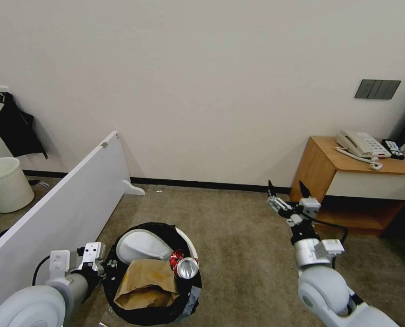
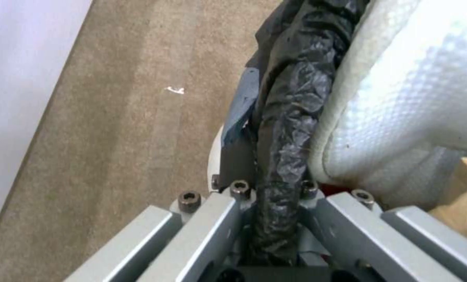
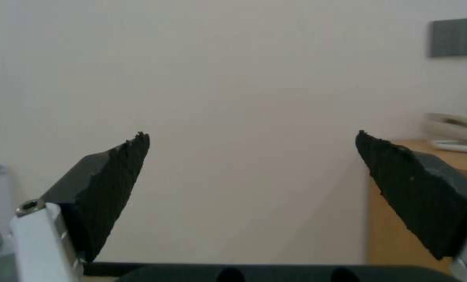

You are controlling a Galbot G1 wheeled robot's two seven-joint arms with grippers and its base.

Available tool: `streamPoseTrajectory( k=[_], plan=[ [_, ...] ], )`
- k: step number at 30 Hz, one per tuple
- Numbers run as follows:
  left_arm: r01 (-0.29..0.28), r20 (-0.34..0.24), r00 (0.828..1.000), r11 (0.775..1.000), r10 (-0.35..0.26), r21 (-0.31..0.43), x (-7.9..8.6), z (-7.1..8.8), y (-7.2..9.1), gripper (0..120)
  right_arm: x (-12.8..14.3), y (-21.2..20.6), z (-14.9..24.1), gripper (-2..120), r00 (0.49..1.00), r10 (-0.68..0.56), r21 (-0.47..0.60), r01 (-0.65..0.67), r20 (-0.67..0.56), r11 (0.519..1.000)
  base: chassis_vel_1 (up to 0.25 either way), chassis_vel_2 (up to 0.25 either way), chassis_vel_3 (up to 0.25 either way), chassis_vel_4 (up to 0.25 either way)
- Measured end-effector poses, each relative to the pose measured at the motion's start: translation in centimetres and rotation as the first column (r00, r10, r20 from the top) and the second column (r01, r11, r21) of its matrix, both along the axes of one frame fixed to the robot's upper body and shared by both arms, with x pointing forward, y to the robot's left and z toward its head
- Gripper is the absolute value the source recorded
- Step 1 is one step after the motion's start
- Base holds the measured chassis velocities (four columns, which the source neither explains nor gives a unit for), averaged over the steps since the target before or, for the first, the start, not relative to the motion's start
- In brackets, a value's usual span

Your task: Pick up the trash bin, then pick up the garbage from the floor and place it into the trash bin.

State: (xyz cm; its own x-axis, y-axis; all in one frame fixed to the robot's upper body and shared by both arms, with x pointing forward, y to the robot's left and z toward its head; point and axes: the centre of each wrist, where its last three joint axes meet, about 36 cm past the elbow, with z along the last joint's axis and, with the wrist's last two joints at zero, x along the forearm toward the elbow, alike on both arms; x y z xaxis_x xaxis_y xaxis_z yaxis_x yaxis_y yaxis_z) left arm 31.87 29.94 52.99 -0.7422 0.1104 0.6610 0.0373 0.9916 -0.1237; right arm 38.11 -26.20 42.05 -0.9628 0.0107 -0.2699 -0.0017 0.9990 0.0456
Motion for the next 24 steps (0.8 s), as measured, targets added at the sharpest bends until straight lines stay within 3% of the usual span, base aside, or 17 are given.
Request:
streamPoseTrajectory(
  k=[8,24],
  plan=[
    [-0.012,0.016,1.000,1.000,0.012,-0.013,0.0,0.2,0.1,0,-1.9,-3.3,0.5,100,0.998,-0.064,-0.148,0.065,0.013,0.987,0.000,0.000,0.000,0.000],
    [-0.030,0.015,0.999,0.999,0.030,-0.020,0.3,-0.4,0.4,0,-3.7,-4.4,1.3,100,0.999,-0.054,-0.082,0.054,0.000,0.995,0.000,0.000,0.000,0.000]
  ],
)
